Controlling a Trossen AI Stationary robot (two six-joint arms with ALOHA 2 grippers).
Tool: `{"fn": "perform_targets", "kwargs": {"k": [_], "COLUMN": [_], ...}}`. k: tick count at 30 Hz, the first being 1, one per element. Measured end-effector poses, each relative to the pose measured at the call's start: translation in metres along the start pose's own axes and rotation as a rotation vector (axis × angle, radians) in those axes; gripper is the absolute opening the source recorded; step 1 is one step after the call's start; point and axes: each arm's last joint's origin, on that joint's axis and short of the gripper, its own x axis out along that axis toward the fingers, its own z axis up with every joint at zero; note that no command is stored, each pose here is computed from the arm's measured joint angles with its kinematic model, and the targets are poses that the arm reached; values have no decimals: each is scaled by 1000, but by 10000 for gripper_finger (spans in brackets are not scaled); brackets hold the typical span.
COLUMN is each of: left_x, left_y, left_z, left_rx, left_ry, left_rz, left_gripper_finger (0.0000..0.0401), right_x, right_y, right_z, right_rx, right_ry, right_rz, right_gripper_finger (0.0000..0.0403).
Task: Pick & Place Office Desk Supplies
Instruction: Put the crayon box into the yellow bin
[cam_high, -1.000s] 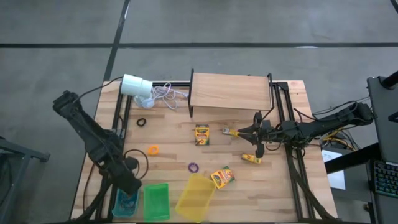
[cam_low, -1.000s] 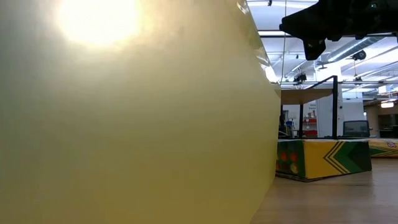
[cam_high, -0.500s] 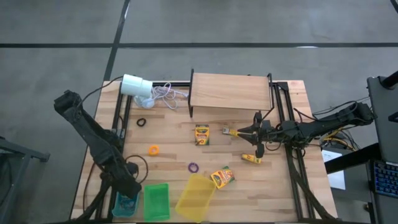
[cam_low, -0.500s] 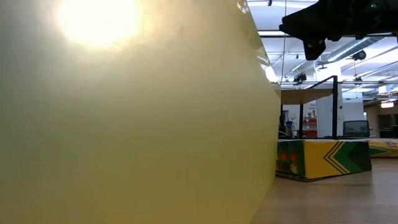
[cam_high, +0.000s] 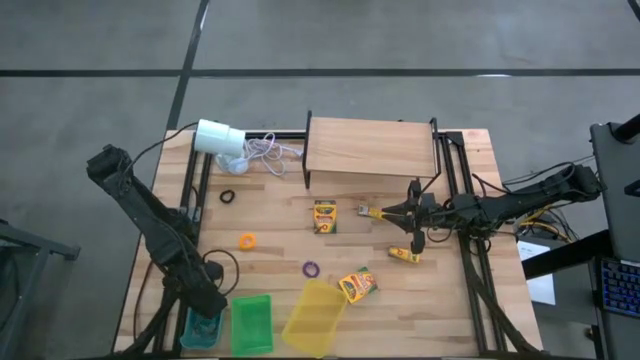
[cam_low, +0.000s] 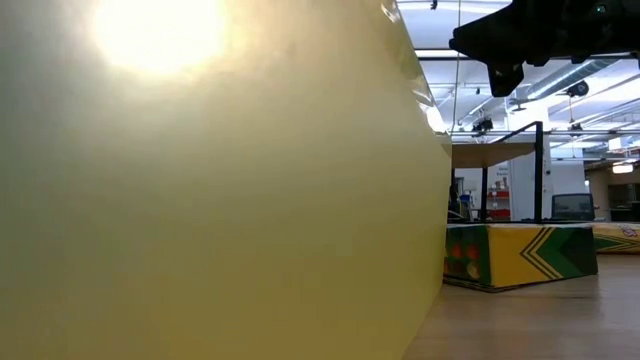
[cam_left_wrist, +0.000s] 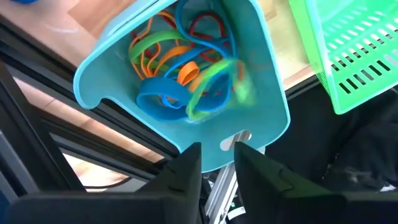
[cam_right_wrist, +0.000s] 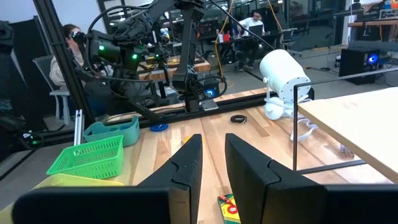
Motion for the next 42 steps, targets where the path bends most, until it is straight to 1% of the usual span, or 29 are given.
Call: {"fn": "perform_targets", "kwargs": {"k": [13, 20, 25, 30, 38, 42], "left_x": [0, -5, -11, -14, -23, -27], "left_y": [1, -5, -10, -8, -3, 1], "left_z": [0, -4, -7, -7, -7, -4], "left_rx": [3, 6, 11, 5, 4, 36], "left_ry": [-5, 1, -37, -74, -133, -193], "left_rz": [9, -22, -49, -31, -54, -49], "left_gripper_finger": [109, 109, 109, 109, 109, 109], "right_x": [0, 0, 0, 0, 0, 0], "right_y": [0, 0, 0, 0, 0, 0], "right_z": [0, 0, 0, 0, 0, 0], "right_rx": [0, 0, 0, 0, 0, 0], "right_ry": [0, 0, 0, 0, 0, 0], "right_rz": [0, 0, 0, 0, 0, 0], "right_gripper_finger": [86, 81, 72, 68, 79, 84]}}
